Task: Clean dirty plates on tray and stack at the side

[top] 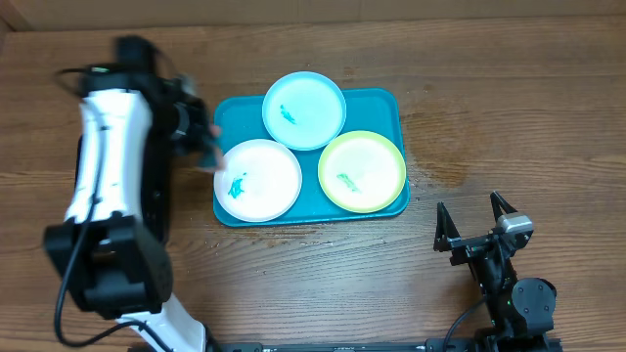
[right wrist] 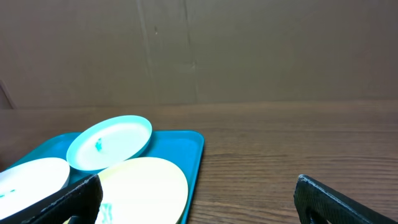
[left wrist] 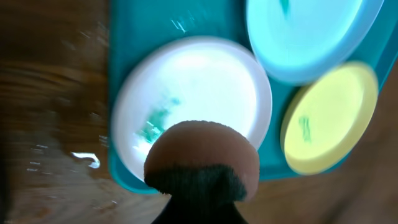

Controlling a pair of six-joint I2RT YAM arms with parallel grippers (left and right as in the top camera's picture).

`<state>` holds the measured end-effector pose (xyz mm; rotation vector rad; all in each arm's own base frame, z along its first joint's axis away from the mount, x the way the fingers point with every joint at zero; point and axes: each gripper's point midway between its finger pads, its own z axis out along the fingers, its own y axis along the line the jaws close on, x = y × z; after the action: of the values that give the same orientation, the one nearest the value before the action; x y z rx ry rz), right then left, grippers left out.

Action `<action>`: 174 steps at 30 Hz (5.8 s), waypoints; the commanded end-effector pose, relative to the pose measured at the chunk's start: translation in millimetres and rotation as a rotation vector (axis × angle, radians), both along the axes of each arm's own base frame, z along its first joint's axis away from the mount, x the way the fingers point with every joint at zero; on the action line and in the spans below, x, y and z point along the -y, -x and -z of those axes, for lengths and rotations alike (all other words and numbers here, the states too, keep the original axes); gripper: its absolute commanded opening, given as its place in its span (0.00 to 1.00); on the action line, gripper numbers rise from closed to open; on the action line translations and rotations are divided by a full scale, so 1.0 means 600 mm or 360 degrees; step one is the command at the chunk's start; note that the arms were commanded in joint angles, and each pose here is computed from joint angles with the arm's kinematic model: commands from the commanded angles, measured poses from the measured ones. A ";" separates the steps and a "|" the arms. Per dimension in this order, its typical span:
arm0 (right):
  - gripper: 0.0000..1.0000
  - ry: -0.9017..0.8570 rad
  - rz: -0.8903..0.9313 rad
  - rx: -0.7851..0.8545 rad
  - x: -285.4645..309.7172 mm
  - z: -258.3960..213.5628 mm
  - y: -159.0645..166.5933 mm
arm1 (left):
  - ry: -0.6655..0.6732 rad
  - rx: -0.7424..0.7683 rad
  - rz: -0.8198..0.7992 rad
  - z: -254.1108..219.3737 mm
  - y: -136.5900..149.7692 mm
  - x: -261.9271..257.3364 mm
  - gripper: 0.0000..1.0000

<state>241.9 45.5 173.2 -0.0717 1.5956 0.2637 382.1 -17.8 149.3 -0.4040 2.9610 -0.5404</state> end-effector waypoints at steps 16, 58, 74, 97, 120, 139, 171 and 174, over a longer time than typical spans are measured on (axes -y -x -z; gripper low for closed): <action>1.00 -0.0005 -0.0001 0.0000 -0.001 0.004 0.000 | -0.0192 0.0016 0.0105 0.179 0.022 0.144 0.18; 1.00 -0.0005 -0.0001 0.0000 -0.001 0.004 0.000 | -0.0212 0.0072 0.0248 0.213 0.033 0.143 0.10; 1.00 -0.0277 -0.0723 0.0828 -0.097 -0.216 0.111 | -0.0250 0.0072 0.0229 0.214 0.031 0.136 0.09; 1.00 -0.0237 -0.1028 -0.0562 -0.180 -0.357 -0.036 | -0.0241 0.0070 0.0185 0.214 0.029 0.138 0.16; 0.54 -0.0117 -0.0945 -0.1804 -0.421 -0.008 -0.215 | -0.0315 0.0069 0.0170 0.216 0.028 0.123 0.46; 0.54 0.0136 -0.0682 -0.1983 -0.491 0.215 -0.226 | -0.0317 0.0056 0.0172 0.217 0.031 0.123 0.43; 0.06 0.0176 -0.0636 -0.2096 -0.483 0.282 -0.219 | -0.0245 0.0048 0.0188 0.215 0.034 0.137 0.40; 0.06 0.0175 -0.0635 -0.2095 -0.483 0.282 -0.219 | -0.0238 0.0048 0.0189 0.215 0.035 0.138 0.38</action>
<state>371.9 334.9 10.2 -0.3632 2.8943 0.6022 363.8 -96.7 19.3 -0.2039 2.9800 -0.2948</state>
